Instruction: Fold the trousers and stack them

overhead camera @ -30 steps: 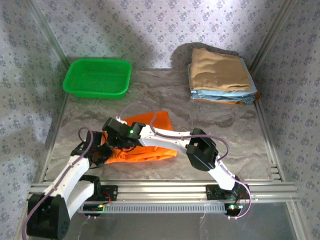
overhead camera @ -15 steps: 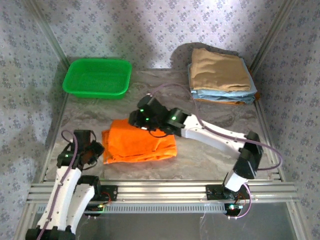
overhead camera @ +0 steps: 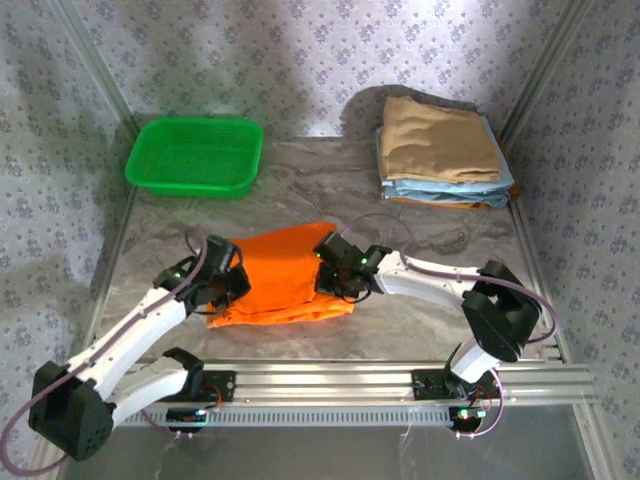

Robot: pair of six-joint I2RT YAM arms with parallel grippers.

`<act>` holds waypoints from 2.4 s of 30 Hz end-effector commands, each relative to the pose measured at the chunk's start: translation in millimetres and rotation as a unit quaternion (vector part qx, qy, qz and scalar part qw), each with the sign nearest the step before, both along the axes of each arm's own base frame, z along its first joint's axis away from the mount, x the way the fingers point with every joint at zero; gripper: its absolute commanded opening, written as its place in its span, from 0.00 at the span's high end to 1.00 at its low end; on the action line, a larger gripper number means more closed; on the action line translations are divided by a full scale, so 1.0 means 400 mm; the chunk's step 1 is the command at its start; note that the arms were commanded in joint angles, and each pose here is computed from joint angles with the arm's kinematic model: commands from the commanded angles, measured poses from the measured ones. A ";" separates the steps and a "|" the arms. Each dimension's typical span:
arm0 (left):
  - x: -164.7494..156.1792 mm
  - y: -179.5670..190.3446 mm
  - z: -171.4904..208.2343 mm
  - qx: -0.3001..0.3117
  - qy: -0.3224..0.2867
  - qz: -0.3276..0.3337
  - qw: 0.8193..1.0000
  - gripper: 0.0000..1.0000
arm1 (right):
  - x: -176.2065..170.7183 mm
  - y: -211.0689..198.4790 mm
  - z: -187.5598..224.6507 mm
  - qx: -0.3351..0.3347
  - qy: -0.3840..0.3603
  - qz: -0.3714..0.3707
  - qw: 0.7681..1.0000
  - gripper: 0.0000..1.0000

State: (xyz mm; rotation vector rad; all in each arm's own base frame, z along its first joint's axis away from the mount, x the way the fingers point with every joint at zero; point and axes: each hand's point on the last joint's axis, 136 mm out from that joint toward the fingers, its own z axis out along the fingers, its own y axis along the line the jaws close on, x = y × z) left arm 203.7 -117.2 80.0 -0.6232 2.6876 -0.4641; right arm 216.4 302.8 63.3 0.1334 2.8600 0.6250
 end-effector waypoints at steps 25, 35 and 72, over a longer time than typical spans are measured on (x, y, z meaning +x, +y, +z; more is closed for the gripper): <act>-0.012 -0.052 -0.197 -0.005 0.034 -0.010 0.999 1.00 | -0.014 -0.322 -0.118 -0.067 0.078 -0.066 0.993 1.00; 0.036 -0.030 0.045 0.030 -0.036 -0.061 0.997 0.61 | 0.160 -0.283 0.094 -0.076 -0.022 -0.023 0.997 1.00; -0.022 0.046 -0.069 0.024 -0.015 -0.014 0.999 0.64 | 0.465 -0.375 0.125 -0.291 -0.087 -0.049 0.952 0.51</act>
